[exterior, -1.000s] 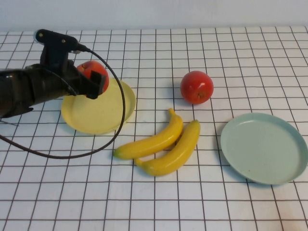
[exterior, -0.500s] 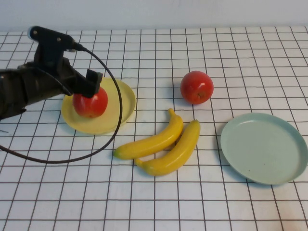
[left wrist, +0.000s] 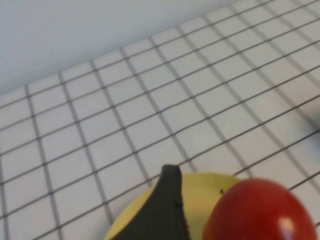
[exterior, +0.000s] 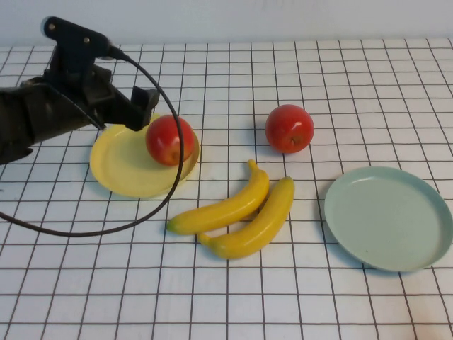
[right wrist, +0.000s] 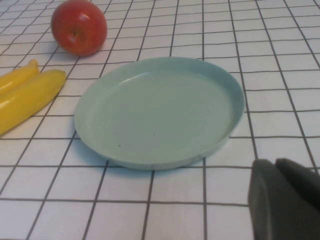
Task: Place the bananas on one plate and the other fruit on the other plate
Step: Put one type of fruit in the left plate
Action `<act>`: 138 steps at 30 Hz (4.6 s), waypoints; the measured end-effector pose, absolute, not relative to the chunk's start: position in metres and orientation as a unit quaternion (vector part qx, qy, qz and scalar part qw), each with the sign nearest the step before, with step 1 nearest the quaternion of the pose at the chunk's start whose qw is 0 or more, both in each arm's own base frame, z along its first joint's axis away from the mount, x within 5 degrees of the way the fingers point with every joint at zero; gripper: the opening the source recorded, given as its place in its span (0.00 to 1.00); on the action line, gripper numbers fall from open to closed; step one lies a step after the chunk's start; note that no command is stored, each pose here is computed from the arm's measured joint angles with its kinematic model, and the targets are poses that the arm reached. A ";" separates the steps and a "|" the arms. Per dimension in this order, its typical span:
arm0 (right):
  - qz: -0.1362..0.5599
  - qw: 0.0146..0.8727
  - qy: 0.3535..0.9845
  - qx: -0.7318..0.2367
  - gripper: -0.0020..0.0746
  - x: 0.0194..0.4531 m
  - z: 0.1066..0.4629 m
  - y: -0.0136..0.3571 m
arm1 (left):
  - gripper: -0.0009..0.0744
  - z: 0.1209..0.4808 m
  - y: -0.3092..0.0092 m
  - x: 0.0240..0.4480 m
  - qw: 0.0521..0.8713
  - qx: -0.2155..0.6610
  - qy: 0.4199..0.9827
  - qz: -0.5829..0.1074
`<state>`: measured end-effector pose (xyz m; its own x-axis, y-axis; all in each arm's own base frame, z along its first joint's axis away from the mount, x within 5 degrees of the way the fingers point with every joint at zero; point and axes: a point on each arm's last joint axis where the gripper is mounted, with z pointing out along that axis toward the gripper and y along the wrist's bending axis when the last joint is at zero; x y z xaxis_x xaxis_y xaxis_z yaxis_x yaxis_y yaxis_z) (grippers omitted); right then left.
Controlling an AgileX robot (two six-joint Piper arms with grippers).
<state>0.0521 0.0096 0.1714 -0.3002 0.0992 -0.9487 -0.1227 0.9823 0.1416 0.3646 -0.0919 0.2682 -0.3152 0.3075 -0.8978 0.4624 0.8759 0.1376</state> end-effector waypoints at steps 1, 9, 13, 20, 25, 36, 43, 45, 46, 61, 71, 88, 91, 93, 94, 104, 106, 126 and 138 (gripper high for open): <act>0.094 0.591 0.801 -0.007 0.00 0.052 0.171 0.010 | 0.90 0.273 -0.096 0.365 0.542 0.247 0.798 -0.092; 0.094 0.591 0.801 -0.007 0.00 0.052 0.171 0.010 | 0.90 0.287 -0.164 0.371 0.556 0.318 0.748 -0.170; 0.094 0.591 0.801 -0.007 0.00 0.052 0.171 0.010 | 0.90 0.269 -0.209 0.378 0.542 0.363 0.736 -0.179; 0.094 0.591 0.801 -0.007 0.00 0.052 0.171 0.010 | 0.90 0.235 -0.256 0.405 0.531 0.404 0.721 -0.185; 0.094 0.591 0.801 -0.007 0.00 0.052 0.171 0.010 | 0.90 0.212 -0.270 0.423 0.525 0.416 0.714 -0.206; 0.094 0.591 0.801 -0.007 0.00 0.052 0.171 0.010 | 0.90 0.174 -0.280 0.431 0.508 0.463 0.697 -0.204; 0.094 0.591 0.801 -0.007 0.01 0.052 0.171 0.010 | 0.90 0.166 -0.279 0.435 0.507 0.465 0.697 -0.201; 0.094 0.591 0.801 -0.007 0.00 0.052 0.171 0.010 | 0.90 0.165 -0.277 0.437 0.507 0.464 0.699 -0.199; 0.094 0.591 0.801 -0.007 0.00 0.052 0.171 0.010 | 0.90 0.160 -0.276 0.437 0.503 0.464 0.701 -0.198; 0.094 0.591 0.801 -0.007 0.00 0.052 0.171 0.010 | 0.90 0.158 -0.279 0.441 0.504 0.460 0.701 -0.205; 0.094 0.591 0.801 -0.007 0.00 0.052 0.171 0.010 | 0.86 0.163 -0.281 0.445 0.507 0.446 0.705 -0.215; 0.094 0.591 0.801 -0.007 0.00 0.052 0.171 0.010 | 0.67 0.189 -0.280 0.442 0.525 0.440 0.695 -0.220; 0.094 0.591 0.801 -0.007 0.00 0.052 0.171 0.010 | 0.67 0.205 -0.279 0.440 0.535 0.449 0.684 -0.213; 0.094 0.591 0.801 -0.007 0.00 0.052 0.171 0.010 | 0.67 0.218 -0.277 0.437 0.539 0.462 0.676 -0.197; 0.094 0.591 0.801 -0.007 0.00 0.052 0.171 0.010 | 0.67 0.224 -0.275 0.436 0.538 0.470 0.675 -0.186; 0.094 0.591 0.801 -0.007 0.00 0.052 0.171 0.010 | 0.67 0.267 -0.207 0.431 0.423 0.438 0.777 -0.156; 0.094 0.591 0.801 -0.007 0.00 0.052 0.171 0.010 | 0.67 0.259 -0.177 0.436 0.369 0.406 0.820 -0.163; 0.094 0.591 0.801 -0.007 0.00 0.052 0.171 0.010 | 0.64 0.264 -0.074 0.444 0.302 0.326 0.879 -0.172; 0.094 0.591 0.801 -0.007 0.00 0.052 0.171 0.010 | 0.85 0.248 -0.077 0.451 0.295 0.290 0.889 -0.197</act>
<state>0.0521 0.0096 0.1714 -0.3002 0.0992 -0.9487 -0.1227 0.9823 0.1416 0.4511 -0.0769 0.2478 -0.6577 0.3998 -0.6384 0.6320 0.7541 -0.1787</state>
